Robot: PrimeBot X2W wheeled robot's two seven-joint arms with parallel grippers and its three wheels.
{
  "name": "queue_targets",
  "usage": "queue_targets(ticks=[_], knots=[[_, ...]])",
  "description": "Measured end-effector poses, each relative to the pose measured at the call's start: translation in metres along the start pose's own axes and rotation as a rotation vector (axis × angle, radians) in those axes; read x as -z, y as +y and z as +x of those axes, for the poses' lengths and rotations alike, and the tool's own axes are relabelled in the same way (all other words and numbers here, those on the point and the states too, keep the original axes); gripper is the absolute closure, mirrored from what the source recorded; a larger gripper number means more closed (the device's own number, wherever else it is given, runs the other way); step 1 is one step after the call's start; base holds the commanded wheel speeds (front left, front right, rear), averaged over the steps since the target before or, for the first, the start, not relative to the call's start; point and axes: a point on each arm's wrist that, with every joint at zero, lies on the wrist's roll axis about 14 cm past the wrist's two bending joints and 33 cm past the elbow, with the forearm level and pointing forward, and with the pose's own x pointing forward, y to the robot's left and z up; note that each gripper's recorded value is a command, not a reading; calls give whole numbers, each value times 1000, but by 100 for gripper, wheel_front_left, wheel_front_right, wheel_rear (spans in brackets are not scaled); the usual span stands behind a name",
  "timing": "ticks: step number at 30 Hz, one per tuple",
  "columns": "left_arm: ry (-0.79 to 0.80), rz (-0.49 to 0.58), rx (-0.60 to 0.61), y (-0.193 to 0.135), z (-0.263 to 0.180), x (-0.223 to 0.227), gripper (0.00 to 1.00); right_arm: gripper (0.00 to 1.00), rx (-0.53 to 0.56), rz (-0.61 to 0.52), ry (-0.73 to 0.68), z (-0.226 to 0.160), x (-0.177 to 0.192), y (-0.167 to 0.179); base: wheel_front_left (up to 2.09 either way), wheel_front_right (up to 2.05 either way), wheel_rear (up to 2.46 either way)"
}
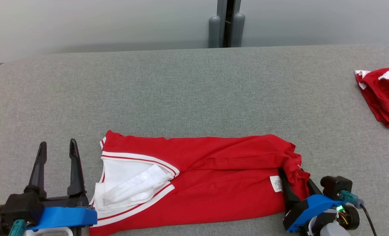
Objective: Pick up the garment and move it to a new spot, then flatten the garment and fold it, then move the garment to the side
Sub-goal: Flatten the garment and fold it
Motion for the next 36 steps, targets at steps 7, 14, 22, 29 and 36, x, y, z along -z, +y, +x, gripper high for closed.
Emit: queue_targets(ticks=[7, 14, 22, 29, 36], knots=[[18, 5, 3, 1, 0, 7, 0, 100, -21, 28, 2, 7, 3, 12, 0, 0, 0], [20, 5, 14, -2, 1, 10, 0, 100, 90, 14, -75, 1, -23, -40, 0, 0, 0], [23, 1, 41, -10, 3, 11, 0, 100, 261, -83, -166, -26, -66, -123, 0, 0, 0], [27, -6, 57, -15, 5, 14, 0, 100, 224, -157, -240, -26, -92, -111, 0, 0, 0], [29, -9, 60, -17, 4, 14, 0, 100, 86, -177, -301, -18, -104, -52, 0, 0, 0]])
